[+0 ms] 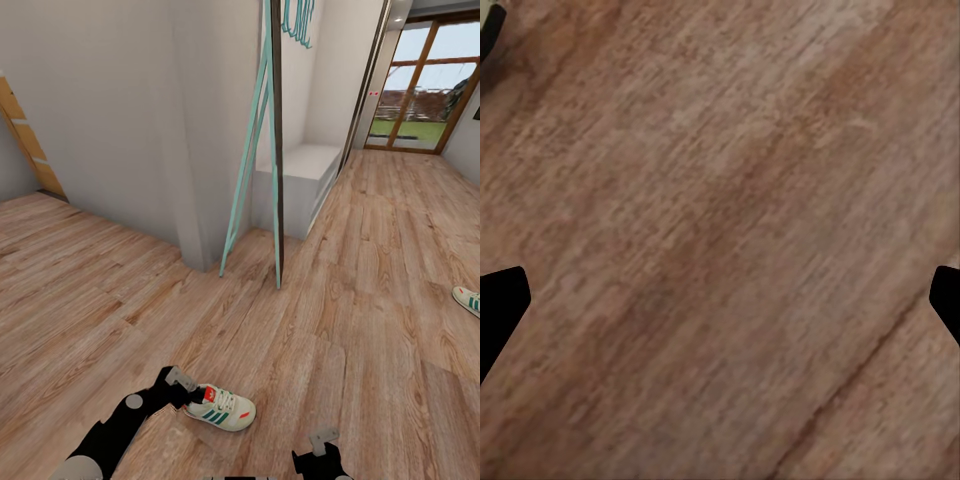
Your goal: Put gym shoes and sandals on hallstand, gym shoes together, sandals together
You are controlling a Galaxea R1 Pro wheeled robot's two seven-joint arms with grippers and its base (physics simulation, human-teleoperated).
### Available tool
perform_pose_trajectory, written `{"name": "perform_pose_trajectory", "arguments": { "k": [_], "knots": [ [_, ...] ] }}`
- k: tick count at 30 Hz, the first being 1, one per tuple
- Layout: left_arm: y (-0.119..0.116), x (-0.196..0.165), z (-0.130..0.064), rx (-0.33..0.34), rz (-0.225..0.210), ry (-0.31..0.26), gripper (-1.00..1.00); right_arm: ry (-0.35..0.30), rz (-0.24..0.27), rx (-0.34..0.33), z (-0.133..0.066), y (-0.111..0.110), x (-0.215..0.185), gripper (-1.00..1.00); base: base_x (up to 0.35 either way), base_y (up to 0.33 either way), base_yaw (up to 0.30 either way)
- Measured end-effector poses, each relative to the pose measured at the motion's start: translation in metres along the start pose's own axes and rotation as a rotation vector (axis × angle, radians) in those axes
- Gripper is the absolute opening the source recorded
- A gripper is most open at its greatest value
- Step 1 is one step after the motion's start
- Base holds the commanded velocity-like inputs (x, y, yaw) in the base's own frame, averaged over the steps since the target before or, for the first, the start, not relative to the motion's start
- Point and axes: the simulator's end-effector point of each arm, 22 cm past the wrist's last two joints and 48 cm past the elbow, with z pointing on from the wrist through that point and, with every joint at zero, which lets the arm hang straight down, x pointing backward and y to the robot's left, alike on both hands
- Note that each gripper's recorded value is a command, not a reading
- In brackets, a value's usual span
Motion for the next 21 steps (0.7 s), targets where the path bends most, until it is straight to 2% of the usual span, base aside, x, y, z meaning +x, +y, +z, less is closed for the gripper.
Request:
{"name": "perform_pose_trajectory", "arguments": {
  "k": [4,7,9,12,14,18,21],
  "knots": [
    [0.01,-0.029,-0.003,-0.014,0.029,-0.057,1.0,-0.002,-0.002,0.0,0.0,0.0,0.0,1.0,0.0,0.0,0.0],
    [0.002,-0.055,-0.007,0.044,0.074,-0.104,1.0,-0.003,-0.004,0.004,0.0,-0.003,0.0,1.0,0.0,0.0,0.0],
    [-0.009,-0.066,-0.011,0.106,0.119,-0.119,1.0,-0.003,-0.004,0.006,0.0,-0.005,0.0,1.0,0.0,0.0,0.0],
    [-0.025,-0.071,-0.018,0.203,0.208,-0.111,1.0,-0.003,-0.006,0.006,0.0,-0.006,0.0,1.0,0.0,0.0,0.0],
    [-0.029,-0.071,-0.023,0.243,0.267,-0.098,1.0,-0.005,-0.013,0.003,0.0,-0.005,0.0,1.0,0.0,0.0,0.0],
    [-0.031,-0.074,-0.031,0.28,0.375,-0.082,1.0,-0.02,-0.05,-0.011,0.001,-0.001,-0.007,1.0,0.0,0.0,0.0],
    [-0.031,-0.075,-0.033,0.289,0.41,-0.083,1.0,-0.024,-0.065,-0.016,0.001,0.0,-0.009,1.0,0.0,0.0,0.0]
  ]
}}
